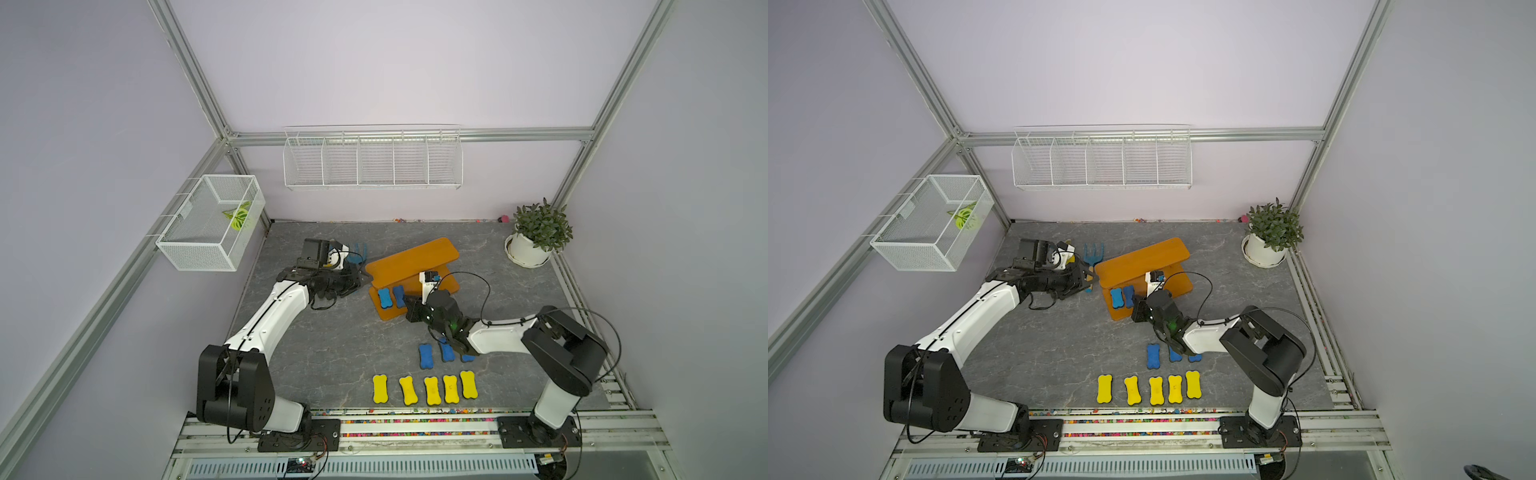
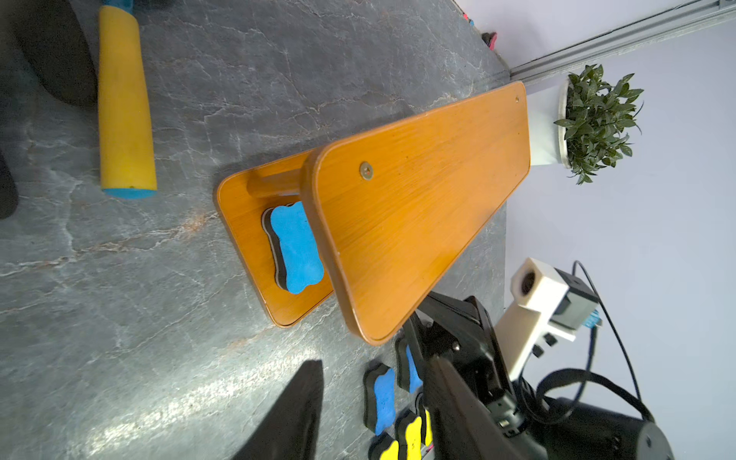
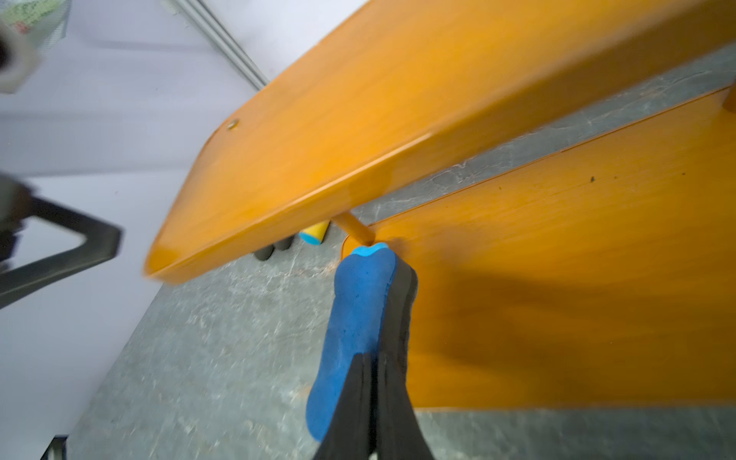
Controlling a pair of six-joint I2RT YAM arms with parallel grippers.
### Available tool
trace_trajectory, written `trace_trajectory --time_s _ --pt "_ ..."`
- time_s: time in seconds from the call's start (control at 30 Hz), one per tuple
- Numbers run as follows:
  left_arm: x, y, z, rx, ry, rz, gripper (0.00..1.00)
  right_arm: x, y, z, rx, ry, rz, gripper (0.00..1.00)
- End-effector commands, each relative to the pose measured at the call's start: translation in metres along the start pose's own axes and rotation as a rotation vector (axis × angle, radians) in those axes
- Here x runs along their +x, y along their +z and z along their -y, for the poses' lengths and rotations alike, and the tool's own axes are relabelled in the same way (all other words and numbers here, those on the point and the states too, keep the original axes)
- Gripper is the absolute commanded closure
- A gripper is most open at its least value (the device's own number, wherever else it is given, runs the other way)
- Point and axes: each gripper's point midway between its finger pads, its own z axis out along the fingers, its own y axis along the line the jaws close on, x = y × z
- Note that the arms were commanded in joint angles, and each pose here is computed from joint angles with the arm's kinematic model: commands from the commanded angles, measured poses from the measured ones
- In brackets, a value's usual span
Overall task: Remove the whiteboard erasers from the shelf
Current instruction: Pick up the whiteboard eraser from the shelf, then place the whiteboard eraser at the center of the board.
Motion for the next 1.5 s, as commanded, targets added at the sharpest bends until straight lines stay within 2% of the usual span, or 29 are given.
trace_trajectory --time_s 0.0,0.23,0.4,0.67,1.27,1.47 --pt "0.001 -0.008 0.001 -0.004 0.028 0.021 0.52 0.020 -0.023 0.004 0.058 -0.029 -0.078 1.00" --pt "0.001 -0.006 0.003 0.017 0.031 0.016 0.52 0.060 -0.068 -0.013 0.077 -0.043 -0.220 1.00" --pt "0.002 -0.005 0.004 0.026 0.030 0.008 0.52 0.084 -0.083 -0.015 0.086 -0.020 -0.304 1.00" --pt "0.002 -0.005 0.002 0.018 0.031 0.009 0.52 0.102 -0.083 -0.010 0.135 -0.032 -0.409 1.00" --pt "0.000 0.000 -0.006 -0.001 0.019 0.000 0.53 0.133 -0.091 -0.011 0.142 -0.028 -0.594 1.00" --pt "-0.003 -0.001 -0.012 -0.036 0.021 0.006 0.54 0.139 -0.094 -0.010 0.153 -0.029 -0.623 0.89"
